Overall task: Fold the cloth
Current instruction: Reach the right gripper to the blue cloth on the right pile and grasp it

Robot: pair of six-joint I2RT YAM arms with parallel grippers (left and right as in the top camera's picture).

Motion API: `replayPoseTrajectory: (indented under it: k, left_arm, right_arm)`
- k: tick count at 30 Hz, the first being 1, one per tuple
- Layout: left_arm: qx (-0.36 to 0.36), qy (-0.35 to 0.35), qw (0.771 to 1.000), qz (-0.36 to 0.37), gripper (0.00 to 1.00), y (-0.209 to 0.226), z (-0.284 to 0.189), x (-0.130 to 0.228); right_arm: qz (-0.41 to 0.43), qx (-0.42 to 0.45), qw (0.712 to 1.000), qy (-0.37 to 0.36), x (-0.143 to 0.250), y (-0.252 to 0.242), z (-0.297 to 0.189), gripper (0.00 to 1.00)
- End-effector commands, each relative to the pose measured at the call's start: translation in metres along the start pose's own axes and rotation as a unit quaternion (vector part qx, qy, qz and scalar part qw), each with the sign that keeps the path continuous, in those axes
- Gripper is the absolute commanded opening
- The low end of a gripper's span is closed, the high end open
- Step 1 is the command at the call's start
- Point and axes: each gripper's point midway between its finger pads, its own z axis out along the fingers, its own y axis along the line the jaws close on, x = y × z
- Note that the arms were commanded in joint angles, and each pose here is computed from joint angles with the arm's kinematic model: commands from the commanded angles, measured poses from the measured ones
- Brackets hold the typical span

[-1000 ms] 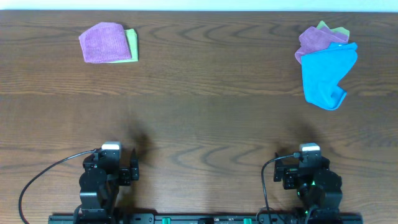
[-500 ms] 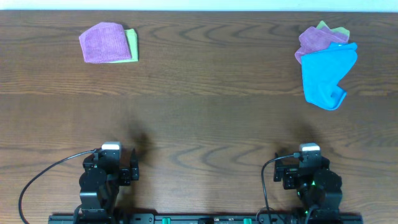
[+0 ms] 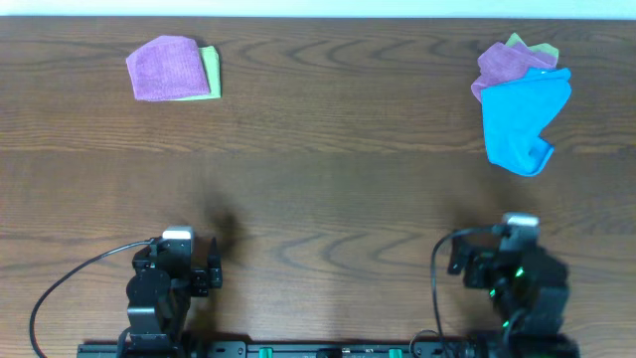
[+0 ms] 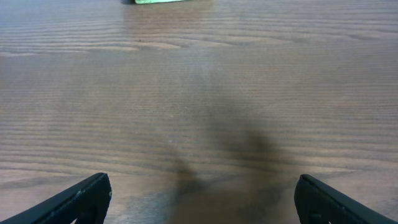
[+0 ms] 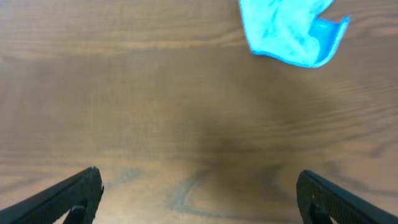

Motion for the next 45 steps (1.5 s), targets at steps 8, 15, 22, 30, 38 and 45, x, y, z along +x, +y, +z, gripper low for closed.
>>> replayPoseTrajectory:
  k: [8, 15, 22, 30, 38, 45]
  left_arm:
    - [-0.005, 0.001, 1.000, 0.010, 0.95, 0.002, 0.001, 0.002]
    - [-0.005, 0.001, 1.000, 0.010, 0.95, 0.002, 0.001, 0.002]
    - [-0.005, 0.001, 1.000, 0.010, 0.95, 0.002, 0.001, 0.002]
    - [-0.005, 0.001, 1.000, 0.010, 0.95, 0.002, 0.001, 0.002]
    - [-0.005, 0.001, 1.000, 0.010, 0.95, 0.002, 0.001, 0.002]
    - [-0.005, 0.001, 1.000, 0.010, 0.95, 0.002, 0.001, 0.002]
  right_arm:
    - [0.068, 0.039, 0.996, 0.038, -0.131, -0.016, -0.012, 0.99]
    - [0.077, 0.049, 0.995, 0.051, -0.205, -0.026, 0.023, 0.99]
    - [0.106, 0.074, 0.988, 0.079, -0.235, -0.063, 0.083, 0.99]
    - [0.155, 0.091, 0.976, 0.127, -0.216, -0.103, 0.157, 0.99]
    - [0.150, 0.123, 0.971, 0.138, -0.198, -0.124, 0.201, 0.99]
    - [0.151, 0.149, 0.965, 0.152, -0.176, -0.142, 0.230, 0.99]
